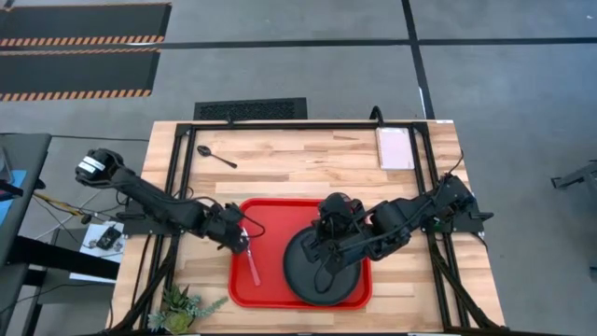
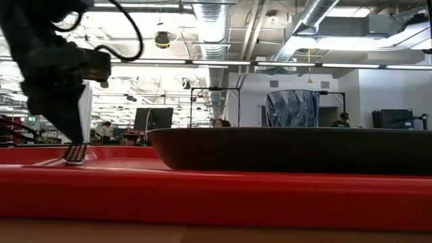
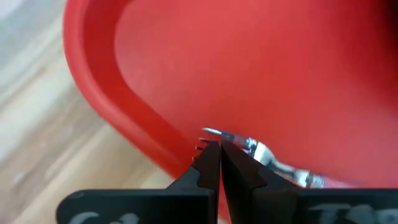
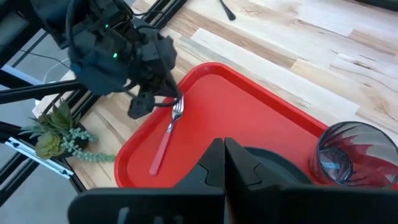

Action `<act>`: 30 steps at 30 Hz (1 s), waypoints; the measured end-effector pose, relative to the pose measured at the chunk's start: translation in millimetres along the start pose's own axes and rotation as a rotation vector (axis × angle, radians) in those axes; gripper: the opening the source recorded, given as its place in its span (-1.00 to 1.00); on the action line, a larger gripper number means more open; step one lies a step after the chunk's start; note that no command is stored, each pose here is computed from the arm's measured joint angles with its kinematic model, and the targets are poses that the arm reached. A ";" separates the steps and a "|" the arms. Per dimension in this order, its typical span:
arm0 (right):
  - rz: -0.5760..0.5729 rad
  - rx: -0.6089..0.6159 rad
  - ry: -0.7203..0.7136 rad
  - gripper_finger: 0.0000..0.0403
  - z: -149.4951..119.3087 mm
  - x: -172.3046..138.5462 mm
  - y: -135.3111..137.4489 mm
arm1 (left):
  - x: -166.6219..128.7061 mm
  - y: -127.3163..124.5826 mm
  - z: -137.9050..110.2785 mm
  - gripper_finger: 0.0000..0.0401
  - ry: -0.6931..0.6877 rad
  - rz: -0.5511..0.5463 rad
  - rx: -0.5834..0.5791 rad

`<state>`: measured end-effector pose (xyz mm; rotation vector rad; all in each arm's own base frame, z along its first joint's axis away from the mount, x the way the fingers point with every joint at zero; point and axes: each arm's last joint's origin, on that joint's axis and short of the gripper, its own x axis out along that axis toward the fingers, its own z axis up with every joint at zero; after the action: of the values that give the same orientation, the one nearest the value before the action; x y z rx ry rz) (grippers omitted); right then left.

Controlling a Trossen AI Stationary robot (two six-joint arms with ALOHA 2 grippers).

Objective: Pick and place plate/cup/fork/spoon on tray
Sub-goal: Put the pink fork into the red serving tray

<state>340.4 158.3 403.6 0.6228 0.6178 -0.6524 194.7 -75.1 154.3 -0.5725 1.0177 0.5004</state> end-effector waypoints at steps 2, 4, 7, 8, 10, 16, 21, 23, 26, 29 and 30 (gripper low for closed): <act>0.000 -0.001 0.001 -0.95 -0.5 -0.3 0.1 | 1.0 0.8 4.1 -1.00 -0.011 -0.003 -0.004; 0.000 -0.002 0.001 -0.95 -0.5 -0.3 0.1 | 2.0 1.8 7.2 -1.00 -0.013 -0.004 -0.001; -0.001 -0.002 0.001 -0.95 -0.5 -0.3 0.0 | 6.2 1.6 11.5 -1.00 -0.019 -0.009 0.009; -0.001 -0.003 0.001 -0.95 -0.5 -0.3 -0.1 | 7.5 1.6 12.8 -1.00 -0.020 -0.012 0.017; -0.004 -0.005 0.002 -0.95 -0.6 -0.4 -0.4 | 10.9 -0.7 16.5 -1.00 -0.034 -0.035 0.025; -0.003 -0.016 0.001 -0.95 0.1 0.2 -0.3 | -5.4 -8.8 32.9 -1.00 -0.064 -0.029 0.110; -0.006 -0.034 -0.002 -0.95 2.3 1.8 -0.9 | -26.3 0.8 32.7 -1.00 -0.033 0.097 0.094; -0.007 -0.038 -0.003 -0.95 3.6 2.8 -1.3 | -25.7 7.2 26.6 -1.00 -0.011 0.133 0.049; -0.008 -0.040 -0.005 -0.95 4.2 3.2 -1.4 | -25.4 11.5 18.5 -1.00 -0.001 0.138 0.018; -0.007 -0.054 -0.004 -0.95 4.0 3.0 -1.2 | -24.0 10.2 14.3 -1.00 -0.005 0.122 0.015; -0.006 -0.055 -0.004 -0.95 3.9 3.0 -1.1 | -22.7 8.1 14.1 -1.00 -0.015 0.102 0.014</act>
<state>342.8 153.8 403.7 0.5681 0.6318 -0.6403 188.6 -62.6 178.5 -0.5053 1.0390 0.5858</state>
